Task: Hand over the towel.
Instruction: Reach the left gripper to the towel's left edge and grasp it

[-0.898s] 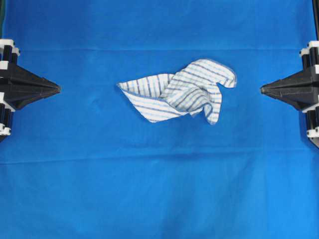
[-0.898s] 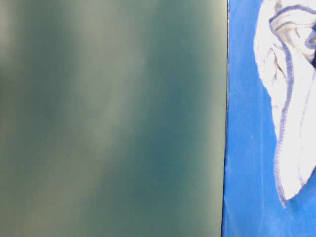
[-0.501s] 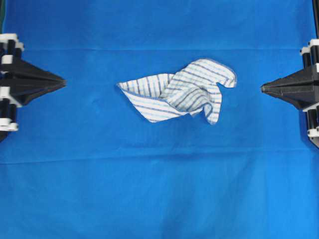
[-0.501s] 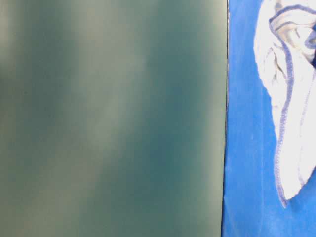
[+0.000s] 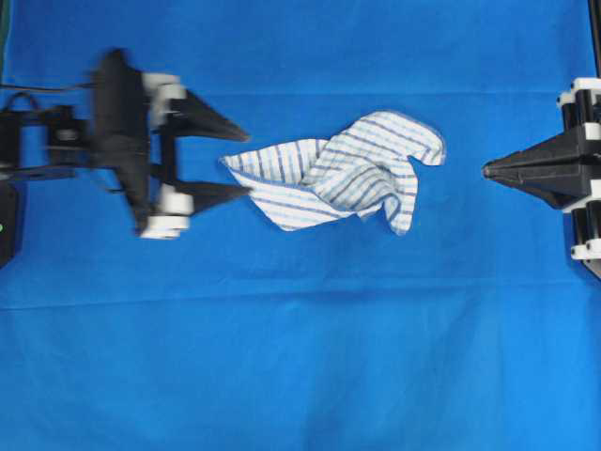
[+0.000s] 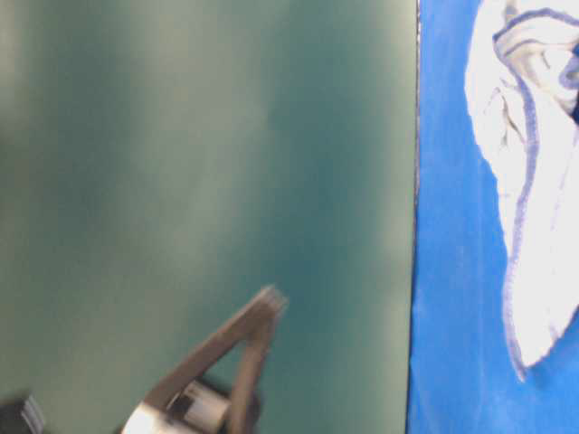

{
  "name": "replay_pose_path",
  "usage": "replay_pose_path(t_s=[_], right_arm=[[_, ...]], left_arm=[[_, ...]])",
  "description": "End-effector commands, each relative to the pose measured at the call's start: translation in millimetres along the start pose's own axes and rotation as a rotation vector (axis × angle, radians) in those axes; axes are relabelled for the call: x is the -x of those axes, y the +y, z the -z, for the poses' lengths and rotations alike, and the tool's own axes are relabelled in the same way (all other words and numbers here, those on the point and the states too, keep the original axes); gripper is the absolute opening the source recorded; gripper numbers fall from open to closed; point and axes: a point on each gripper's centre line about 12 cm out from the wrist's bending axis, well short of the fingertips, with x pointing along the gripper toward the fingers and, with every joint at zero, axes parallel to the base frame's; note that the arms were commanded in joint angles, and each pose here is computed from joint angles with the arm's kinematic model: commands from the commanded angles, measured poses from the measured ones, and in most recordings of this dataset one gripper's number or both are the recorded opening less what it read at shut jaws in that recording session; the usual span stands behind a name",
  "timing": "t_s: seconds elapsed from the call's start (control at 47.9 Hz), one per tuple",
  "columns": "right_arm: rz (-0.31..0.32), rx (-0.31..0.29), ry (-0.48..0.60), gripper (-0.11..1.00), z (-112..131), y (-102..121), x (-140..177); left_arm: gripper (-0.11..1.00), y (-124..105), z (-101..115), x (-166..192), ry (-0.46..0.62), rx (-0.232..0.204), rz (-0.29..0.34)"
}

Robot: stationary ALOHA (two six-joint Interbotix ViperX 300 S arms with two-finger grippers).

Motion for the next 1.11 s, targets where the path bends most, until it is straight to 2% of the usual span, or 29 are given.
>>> replay_pose_path(t_s=[0.0,0.063,0.292,0.543,0.814,0.898,1.086], right_arm=[[-0.003,-0.003,-0.021,0.00,-8,1,-3],[-0.003,-0.005,-0.014,0.00,-6,1,-3],[-0.003,-0.003,0.009,0.00,1,1,-6],[-0.003,-0.002,0.025,0.00,5,1,-8],[-0.002,-0.003,0.029,0.00,6,1,-9],[-0.002,-0.003,0.029,0.00,6,1,-9],[-0.002,-0.005,0.029,0.00,6,1,-9]], left_arm=[[0.90,2,-6,-23,0.058,0.002,-0.006],[0.93,3,3,-40,0.099,0.004,-0.009],[0.93,5,60,-106,0.265,0.006,-0.014],[0.93,6,106,-141,0.337,0.006,-0.017],[0.90,6,110,-142,0.349,0.003,-0.017],[0.75,5,108,-141,0.351,0.002,-0.015],[0.22,5,89,-128,0.322,-0.007,-0.013]])
